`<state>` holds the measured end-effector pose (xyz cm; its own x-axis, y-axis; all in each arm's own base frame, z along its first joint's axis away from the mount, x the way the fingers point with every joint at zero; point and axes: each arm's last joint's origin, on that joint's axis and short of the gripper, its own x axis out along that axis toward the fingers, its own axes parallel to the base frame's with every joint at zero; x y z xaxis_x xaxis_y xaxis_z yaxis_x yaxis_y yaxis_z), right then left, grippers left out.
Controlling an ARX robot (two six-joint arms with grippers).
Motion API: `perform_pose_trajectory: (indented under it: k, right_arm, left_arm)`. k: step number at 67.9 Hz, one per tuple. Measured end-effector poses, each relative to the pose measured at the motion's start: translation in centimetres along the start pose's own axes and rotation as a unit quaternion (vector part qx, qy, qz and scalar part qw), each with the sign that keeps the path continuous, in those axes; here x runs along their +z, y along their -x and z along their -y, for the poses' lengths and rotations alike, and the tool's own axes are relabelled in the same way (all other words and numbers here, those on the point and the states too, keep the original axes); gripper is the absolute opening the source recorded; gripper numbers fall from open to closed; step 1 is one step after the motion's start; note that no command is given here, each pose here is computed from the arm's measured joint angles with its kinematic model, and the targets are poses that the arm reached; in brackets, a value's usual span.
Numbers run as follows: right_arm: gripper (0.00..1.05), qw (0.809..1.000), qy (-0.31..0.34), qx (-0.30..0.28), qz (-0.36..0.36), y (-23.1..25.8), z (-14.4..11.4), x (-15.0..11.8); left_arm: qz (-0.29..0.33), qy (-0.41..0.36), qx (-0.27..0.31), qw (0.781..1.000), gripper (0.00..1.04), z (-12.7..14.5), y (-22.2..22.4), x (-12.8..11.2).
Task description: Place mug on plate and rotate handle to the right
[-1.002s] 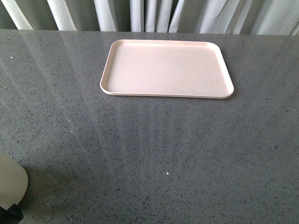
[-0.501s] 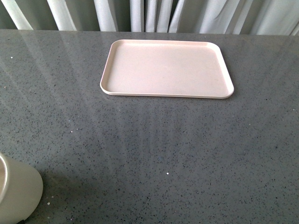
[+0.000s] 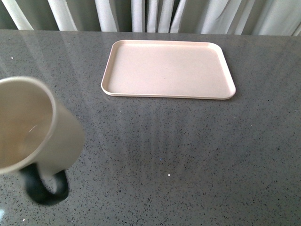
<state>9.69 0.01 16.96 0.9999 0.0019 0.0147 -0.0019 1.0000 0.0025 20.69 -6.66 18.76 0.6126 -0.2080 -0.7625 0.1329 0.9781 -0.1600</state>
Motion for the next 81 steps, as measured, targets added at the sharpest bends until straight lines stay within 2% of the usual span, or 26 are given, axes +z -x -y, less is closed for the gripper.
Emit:
perform_pose_trajectory:
  k: [6, 13, 29, 45, 81]
  right_arm:
    - [0.96, 1.0, 0.0, 0.0, 0.0, 0.0, 0.0, 0.0]
    - [0.96, 1.0, 0.0, 0.0, 0.0, 0.0, 0.0, 0.0]
    - [0.96, 1.0, 0.0, 0.0, 0.0, 0.0, 0.0, 0.0]
    - [0.96, 1.0, 0.0, 0.0, 0.0, 0.0, 0.0, 0.0]
    - [0.96, 1.0, 0.0, 0.0, 0.0, 0.0, 0.0, 0.0]
  left_arm:
    - [0.006, 0.001, -0.008, 1.0, 0.02, 2.6, -1.4, 2.7]
    - [0.006, -0.003, -0.009, 1.0, 0.02, 4.9, -3.2, 4.6]
    - [-0.011, 0.009, -0.01, 1.0, 0.02, 7.8, -7.4, 6.9]
    - [-0.009, 0.018, -0.015, 1.0, 0.02, 8.7, -8.4, 7.3]
    - [-0.008, 0.02, -0.017, 1.0, 0.02, 8.8, -8.4, 7.3]
